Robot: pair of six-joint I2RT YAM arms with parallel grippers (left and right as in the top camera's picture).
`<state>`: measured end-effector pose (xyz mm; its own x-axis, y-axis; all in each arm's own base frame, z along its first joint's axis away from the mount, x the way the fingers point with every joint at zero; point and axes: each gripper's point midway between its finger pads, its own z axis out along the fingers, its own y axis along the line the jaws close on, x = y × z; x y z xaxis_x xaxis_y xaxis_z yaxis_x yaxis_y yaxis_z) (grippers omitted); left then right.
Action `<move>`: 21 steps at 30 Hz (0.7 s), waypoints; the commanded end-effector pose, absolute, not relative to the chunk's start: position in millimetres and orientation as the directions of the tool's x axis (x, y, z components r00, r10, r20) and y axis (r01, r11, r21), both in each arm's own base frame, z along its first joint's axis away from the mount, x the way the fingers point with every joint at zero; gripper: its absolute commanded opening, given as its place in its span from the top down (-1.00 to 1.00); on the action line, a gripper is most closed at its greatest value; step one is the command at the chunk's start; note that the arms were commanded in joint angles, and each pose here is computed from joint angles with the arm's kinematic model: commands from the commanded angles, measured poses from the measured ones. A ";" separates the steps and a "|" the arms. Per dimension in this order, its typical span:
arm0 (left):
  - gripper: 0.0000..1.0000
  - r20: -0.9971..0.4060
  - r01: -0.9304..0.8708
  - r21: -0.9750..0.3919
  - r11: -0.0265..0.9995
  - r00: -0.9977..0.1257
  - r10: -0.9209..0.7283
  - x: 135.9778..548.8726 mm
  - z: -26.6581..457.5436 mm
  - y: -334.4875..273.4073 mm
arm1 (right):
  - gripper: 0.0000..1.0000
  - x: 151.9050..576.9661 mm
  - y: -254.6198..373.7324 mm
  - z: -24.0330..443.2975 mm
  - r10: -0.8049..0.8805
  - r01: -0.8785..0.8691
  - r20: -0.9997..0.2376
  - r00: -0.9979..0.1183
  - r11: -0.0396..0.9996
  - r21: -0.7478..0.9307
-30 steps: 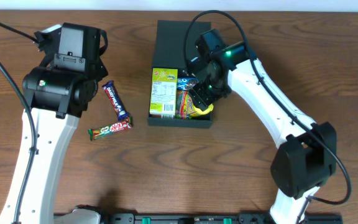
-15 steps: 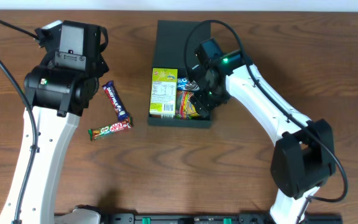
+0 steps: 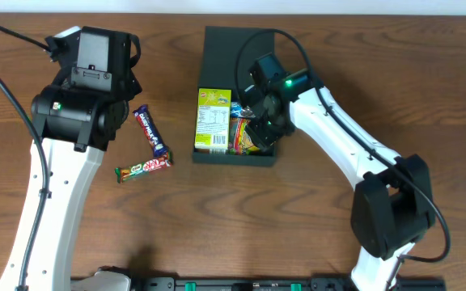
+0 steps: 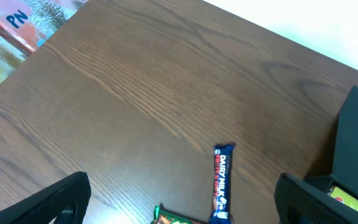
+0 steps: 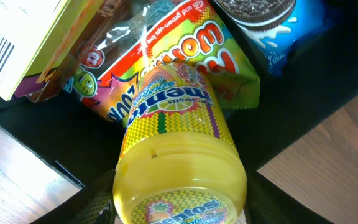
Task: Pack container
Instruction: 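Push the Mentos tube down into the box with the right gripper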
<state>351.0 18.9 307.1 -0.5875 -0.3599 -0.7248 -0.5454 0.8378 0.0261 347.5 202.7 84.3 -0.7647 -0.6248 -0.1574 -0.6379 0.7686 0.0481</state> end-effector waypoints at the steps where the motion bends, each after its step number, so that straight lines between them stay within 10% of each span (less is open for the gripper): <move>1: -0.91 -0.719 -0.554 0.029 0.832 -0.590 -0.367 352.0 303.1 20.4 | -0.14 345.6 206.5 81.8 -0.631 -0.644 -0.156 -0.760 0.763 0.056; 16: -0.91 -0.722 -0.554 0.026 0.832 -0.587 -0.368 352.8 303.7 20.3 | 0.14 369.3 218.1 122.9 -0.621 -0.647 -0.253 -0.742 0.762 0.030; 21: -0.91 -0.722 -0.554 0.026 0.832 -0.587 -0.368 352.8 303.7 20.3 | 0.70 378.4 213.4 150.2 -0.619 -0.637 -0.271 -0.737 0.770 -0.027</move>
